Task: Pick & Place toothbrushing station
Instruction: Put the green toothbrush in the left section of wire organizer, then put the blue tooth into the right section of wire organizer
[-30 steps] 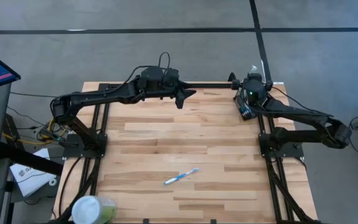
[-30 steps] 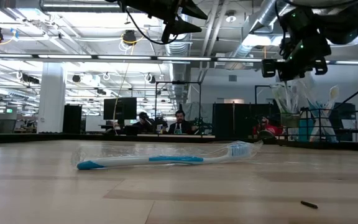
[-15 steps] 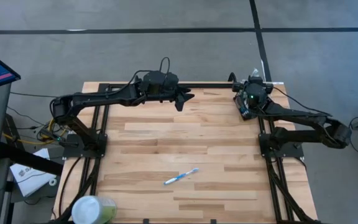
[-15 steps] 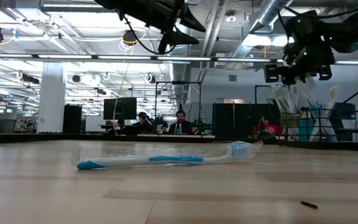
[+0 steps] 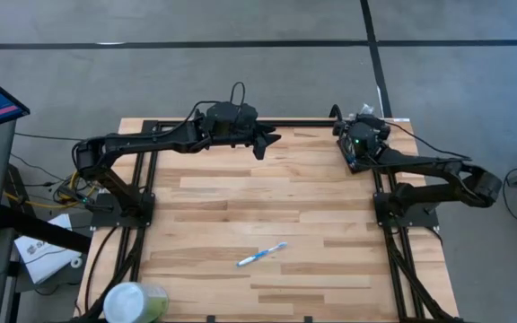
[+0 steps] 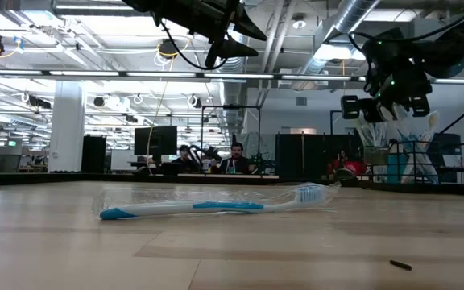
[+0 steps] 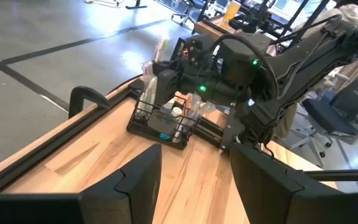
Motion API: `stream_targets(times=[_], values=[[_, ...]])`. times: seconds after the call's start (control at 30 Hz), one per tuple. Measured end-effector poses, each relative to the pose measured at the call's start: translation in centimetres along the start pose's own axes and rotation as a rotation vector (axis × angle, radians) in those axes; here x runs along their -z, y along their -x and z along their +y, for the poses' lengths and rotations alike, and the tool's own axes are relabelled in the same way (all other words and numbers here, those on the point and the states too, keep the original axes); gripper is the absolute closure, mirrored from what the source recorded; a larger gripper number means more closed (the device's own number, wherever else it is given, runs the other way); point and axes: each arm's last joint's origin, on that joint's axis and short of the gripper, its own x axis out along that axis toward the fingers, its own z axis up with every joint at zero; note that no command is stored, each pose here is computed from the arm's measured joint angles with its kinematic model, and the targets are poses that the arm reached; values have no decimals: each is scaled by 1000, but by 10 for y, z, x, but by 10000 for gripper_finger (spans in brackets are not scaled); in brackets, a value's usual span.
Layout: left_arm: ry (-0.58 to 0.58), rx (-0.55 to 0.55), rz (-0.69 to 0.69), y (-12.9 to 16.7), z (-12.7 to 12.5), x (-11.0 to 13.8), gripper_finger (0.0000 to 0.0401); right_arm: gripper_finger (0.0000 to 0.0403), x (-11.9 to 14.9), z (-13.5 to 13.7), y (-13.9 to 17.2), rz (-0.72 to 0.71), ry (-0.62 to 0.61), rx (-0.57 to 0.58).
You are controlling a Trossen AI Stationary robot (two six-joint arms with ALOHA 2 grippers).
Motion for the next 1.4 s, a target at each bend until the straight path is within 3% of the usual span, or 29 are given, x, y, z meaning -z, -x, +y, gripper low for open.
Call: stream_targets(times=[0.23, 0.77, 1.1, 1.4], values=[[1, 0, 0, 0, 0, 0, 215, 367, -1, 0, 0, -2, 14, 1], [2, 3, -6, 0, 0, -1, 215, 264, -2, 1, 0, 3, 22, -27], [3, 3, -7, 0, 0, -1, 215, 216, -36, -3, 11, -87, 4, -51], [3, 6, -15, 0, -1, -2, 215, 212, -57, -19, 25, -166, -82, -68]])
